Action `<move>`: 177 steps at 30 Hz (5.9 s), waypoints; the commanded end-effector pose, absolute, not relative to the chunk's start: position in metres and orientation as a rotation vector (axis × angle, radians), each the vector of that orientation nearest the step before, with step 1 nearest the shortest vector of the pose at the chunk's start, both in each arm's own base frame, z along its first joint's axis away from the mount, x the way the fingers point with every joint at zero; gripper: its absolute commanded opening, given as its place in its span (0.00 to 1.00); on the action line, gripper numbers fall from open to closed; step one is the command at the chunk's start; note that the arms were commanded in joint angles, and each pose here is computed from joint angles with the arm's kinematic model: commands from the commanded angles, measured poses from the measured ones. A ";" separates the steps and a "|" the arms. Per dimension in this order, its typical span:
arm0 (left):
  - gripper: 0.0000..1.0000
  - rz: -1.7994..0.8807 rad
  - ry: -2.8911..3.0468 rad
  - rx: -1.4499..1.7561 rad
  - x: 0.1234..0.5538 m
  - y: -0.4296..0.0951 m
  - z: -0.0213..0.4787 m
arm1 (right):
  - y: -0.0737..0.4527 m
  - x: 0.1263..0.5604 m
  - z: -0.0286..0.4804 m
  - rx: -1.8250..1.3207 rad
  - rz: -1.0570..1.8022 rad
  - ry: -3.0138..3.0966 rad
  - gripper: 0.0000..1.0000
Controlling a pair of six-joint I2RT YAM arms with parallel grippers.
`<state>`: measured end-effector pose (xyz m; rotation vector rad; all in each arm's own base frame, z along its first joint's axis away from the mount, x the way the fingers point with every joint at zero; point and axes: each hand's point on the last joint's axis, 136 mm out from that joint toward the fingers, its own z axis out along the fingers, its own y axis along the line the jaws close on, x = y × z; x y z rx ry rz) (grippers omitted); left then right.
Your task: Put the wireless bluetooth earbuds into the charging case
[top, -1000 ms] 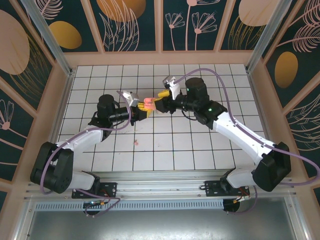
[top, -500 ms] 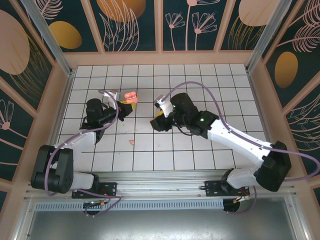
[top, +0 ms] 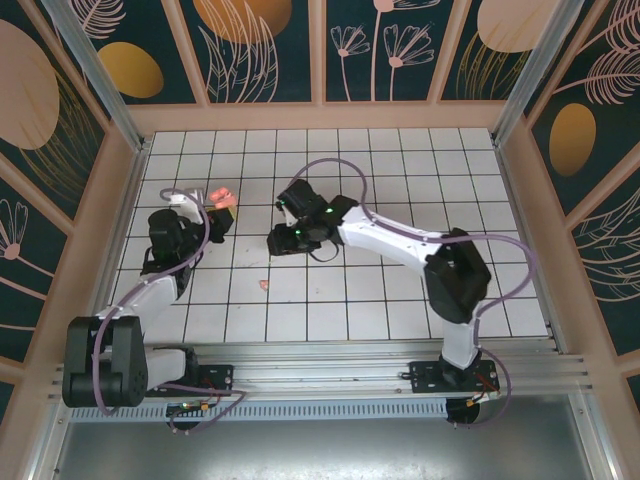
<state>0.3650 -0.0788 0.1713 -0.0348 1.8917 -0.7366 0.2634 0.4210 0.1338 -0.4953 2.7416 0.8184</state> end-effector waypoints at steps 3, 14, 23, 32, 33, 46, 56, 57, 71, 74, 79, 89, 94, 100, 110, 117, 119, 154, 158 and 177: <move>0.07 -0.683 1.894 -0.182 0.361 -0.052 0.167 | 0.447 0.243 0.101 -0.410 0.740 2.953 0.43; 0.07 -0.682 1.876 -0.205 0.358 -0.048 0.169 | 0.464 0.233 0.048 -0.477 0.652 3.079 0.45; 0.07 -0.685 1.869 -0.194 0.357 -0.049 0.172 | 0.470 0.231 0.031 -0.515 0.639 3.101 0.45; 0.07 -0.695 1.862 -0.185 0.356 -0.051 0.173 | 0.464 0.231 0.016 -0.522 0.563 3.122 0.45; 0.07 -0.695 1.862 -0.184 0.356 -0.051 0.174 | 0.464 0.231 0.016 -0.522 0.561 3.124 0.44; 0.07 -0.698 1.857 -0.174 0.355 -0.052 0.175 | 0.458 0.219 0.010 -0.533 0.466 3.150 0.40; 0.07 -0.700 1.857 -0.170 0.354 -0.053 0.175 | 0.460 0.219 0.011 -0.525 0.457 3.145 0.33; 0.07 -0.701 1.856 -0.169 0.354 -0.053 0.176 | 0.460 0.219 0.011 -0.520 0.453 3.145 0.32; 0.07 -0.706 1.859 -0.149 0.354 -0.055 0.175 | 0.461 0.230 0.036 -0.440 0.491 3.055 0.25; 0.07 -0.704 1.856 -0.139 0.353 -0.056 0.176 | 0.462 0.236 0.047 -0.396 0.532 3.014 0.24; 0.07 -0.731 1.844 -0.102 0.352 -0.061 0.179 | 0.453 0.253 0.064 -0.260 0.597 2.943 0.24; 0.05 -0.843 1.800 0.044 0.343 -0.093 0.188 | 0.415 0.291 0.115 0.007 0.732 2.688 0.23; 0.06 -0.886 1.725 0.201 0.331 -0.122 0.202 | 0.397 0.307 0.156 0.025 0.813 2.495 0.23; 0.06 -0.873 1.596 0.319 0.316 -0.135 0.221 | 0.386 0.321 0.201 -0.007 0.902 2.296 0.22; 0.06 -0.815 1.480 0.575 0.297 -0.167 0.233 | 0.388 0.330 0.272 -0.157 0.927 2.048 0.22; 0.05 -0.734 1.486 0.674 0.303 -0.179 0.227 | 0.387 0.323 0.316 -0.216 0.933 1.857 0.22; 0.05 -0.722 1.480 0.686 0.304 -0.180 0.228 | 0.388 0.319 0.323 -0.233 0.947 1.809 0.22; 0.05 -0.700 1.286 0.682 0.292 -0.184 0.272 | 0.424 0.277 0.333 -0.370 1.050 1.611 0.21; 0.05 -0.710 1.277 0.671 0.292 -0.184 0.278 | 0.427 0.276 0.329 -0.376 1.045 1.616 0.21; 0.06 -0.741 1.260 0.625 0.294 -0.183 0.293 | 0.444 0.274 0.312 -0.435 1.036 1.649 0.21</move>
